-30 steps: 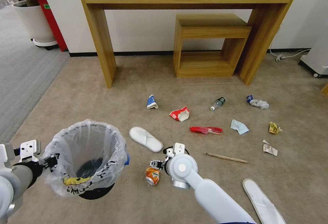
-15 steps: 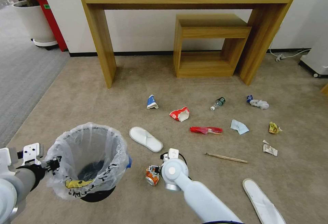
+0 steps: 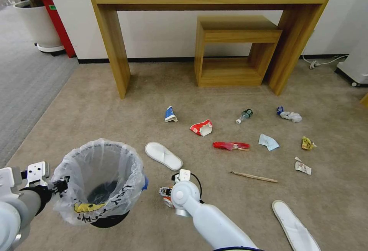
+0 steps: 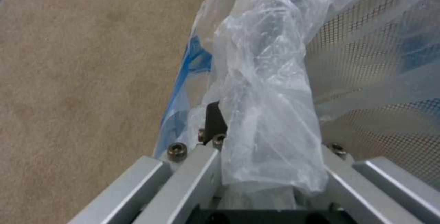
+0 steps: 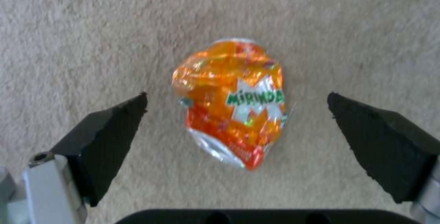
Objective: Pick up the trash bin and place the garbage on the floor into it.
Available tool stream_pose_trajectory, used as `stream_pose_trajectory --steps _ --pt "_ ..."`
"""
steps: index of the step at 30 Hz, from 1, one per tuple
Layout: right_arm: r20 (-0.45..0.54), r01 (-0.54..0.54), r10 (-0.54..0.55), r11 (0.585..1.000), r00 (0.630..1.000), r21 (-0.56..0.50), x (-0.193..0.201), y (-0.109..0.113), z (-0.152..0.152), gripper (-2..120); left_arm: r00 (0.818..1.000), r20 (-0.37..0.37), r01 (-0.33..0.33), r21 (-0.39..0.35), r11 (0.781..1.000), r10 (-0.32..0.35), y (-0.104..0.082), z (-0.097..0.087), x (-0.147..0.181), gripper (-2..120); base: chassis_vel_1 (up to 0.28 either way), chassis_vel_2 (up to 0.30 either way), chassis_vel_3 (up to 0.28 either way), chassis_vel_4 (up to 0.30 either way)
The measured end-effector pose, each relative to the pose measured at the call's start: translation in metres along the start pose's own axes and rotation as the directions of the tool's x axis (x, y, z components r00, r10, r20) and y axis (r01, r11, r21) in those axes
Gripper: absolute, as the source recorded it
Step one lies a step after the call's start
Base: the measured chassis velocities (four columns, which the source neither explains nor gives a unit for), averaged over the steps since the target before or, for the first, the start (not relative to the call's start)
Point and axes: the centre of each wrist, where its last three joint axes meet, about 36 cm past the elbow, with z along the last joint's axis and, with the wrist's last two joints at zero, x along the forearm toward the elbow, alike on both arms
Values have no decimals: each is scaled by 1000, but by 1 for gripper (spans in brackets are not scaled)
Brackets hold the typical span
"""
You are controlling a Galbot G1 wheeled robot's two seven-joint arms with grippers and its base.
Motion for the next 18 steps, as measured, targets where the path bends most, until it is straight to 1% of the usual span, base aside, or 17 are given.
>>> stream_pose_trajectory --steps 9,18 --pt "12 -24 24 1000 1000 10 -5 -7 -1 100 1000 4 0 -4 1000 0 0 -1 -1 1 0 0 0 0" --pt "12 -15 15 1000 1000 -1 -11 -7 -4 100 1000 1 -3 -5 1000 3 -1 1 -2 1 0 0 0 0"
